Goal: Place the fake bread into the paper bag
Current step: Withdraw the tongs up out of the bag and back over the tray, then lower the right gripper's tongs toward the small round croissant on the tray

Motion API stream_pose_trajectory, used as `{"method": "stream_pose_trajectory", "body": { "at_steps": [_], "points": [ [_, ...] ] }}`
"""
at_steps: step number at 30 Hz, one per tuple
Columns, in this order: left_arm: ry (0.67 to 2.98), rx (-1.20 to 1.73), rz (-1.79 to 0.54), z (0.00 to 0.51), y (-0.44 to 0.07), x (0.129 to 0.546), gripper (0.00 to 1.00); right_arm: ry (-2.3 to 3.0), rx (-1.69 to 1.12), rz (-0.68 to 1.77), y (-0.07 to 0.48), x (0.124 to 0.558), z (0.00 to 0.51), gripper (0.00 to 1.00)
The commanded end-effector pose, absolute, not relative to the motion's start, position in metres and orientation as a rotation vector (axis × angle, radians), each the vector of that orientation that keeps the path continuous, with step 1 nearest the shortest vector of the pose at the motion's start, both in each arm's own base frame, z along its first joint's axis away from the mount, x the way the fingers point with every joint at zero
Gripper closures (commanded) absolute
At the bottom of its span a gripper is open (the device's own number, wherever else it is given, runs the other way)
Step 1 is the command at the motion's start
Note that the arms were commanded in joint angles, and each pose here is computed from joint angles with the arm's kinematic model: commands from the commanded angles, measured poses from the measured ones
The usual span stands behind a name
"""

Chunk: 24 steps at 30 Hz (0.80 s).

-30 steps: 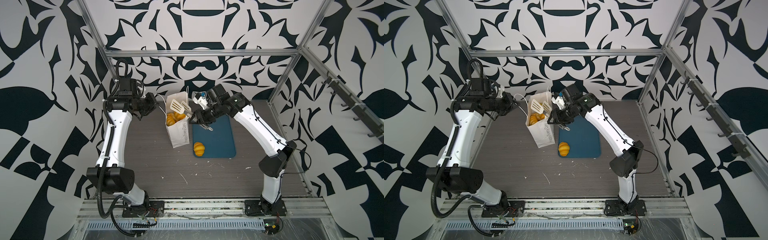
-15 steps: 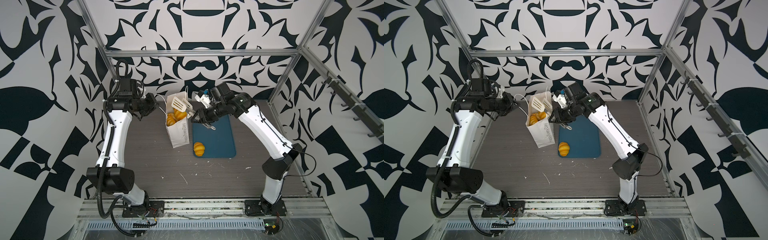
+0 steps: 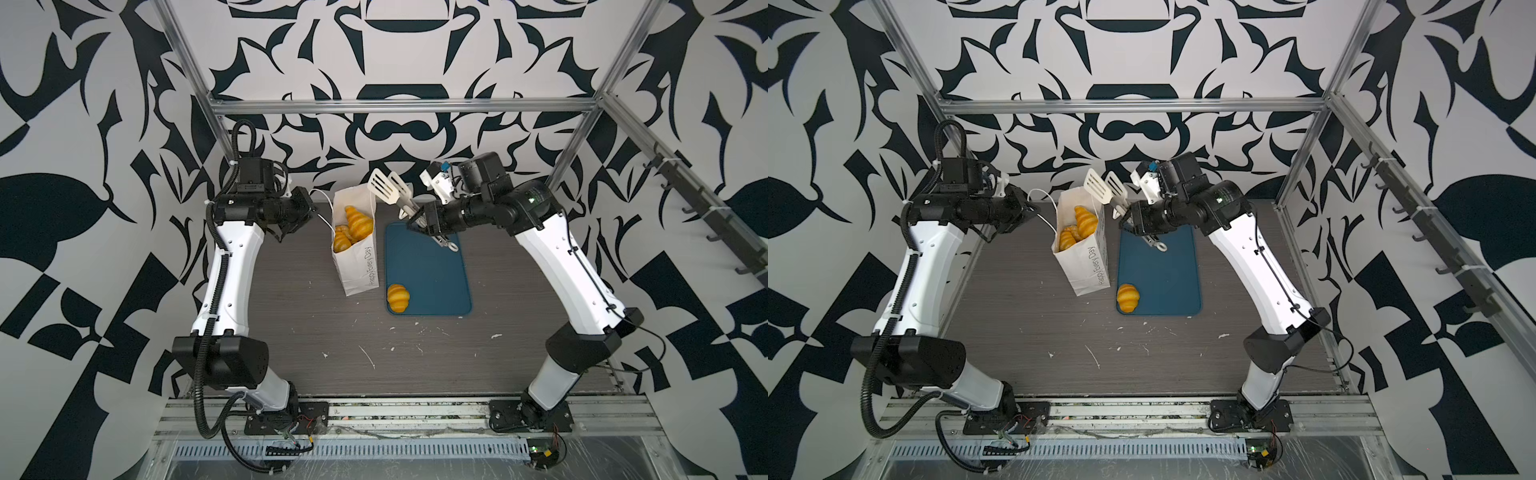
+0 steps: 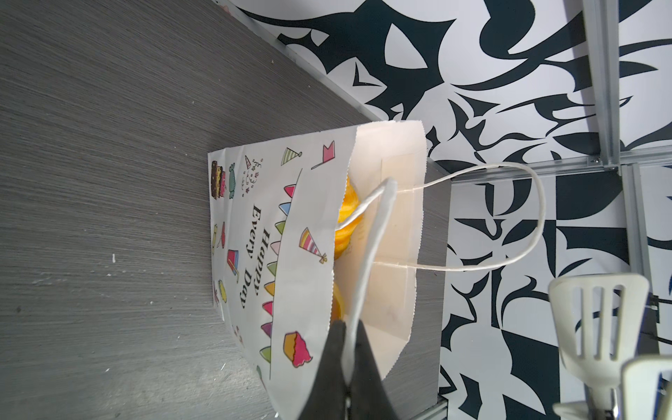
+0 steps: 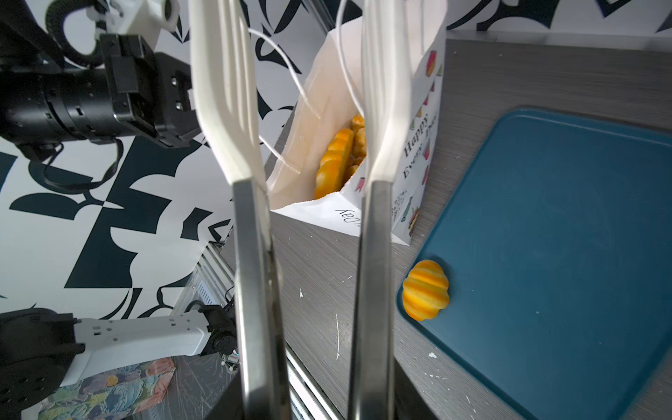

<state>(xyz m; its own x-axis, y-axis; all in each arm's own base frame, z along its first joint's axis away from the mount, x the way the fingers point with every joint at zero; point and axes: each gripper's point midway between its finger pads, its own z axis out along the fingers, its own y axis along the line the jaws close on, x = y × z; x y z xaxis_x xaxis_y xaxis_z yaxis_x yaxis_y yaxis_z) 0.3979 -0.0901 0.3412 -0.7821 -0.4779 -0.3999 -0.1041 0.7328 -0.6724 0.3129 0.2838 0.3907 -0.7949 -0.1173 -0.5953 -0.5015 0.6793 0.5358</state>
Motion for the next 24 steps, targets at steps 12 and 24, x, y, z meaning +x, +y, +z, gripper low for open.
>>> {"method": "stream_pose_trajectory", "body": {
  "at_steps": [12, 24],
  "points": [
    [2.37, -0.448, -0.88, 0.343, -0.09, 0.389, 1.0, 2.471, -0.351, 0.924, 0.242, 0.305, 0.353, 0.56],
    [2.372, -0.451, -0.883, 0.341, -0.091, 0.391, 1.0, 2.696, -0.249, 0.947, 0.237, 0.282, 0.281, 0.55]
  ]
}}
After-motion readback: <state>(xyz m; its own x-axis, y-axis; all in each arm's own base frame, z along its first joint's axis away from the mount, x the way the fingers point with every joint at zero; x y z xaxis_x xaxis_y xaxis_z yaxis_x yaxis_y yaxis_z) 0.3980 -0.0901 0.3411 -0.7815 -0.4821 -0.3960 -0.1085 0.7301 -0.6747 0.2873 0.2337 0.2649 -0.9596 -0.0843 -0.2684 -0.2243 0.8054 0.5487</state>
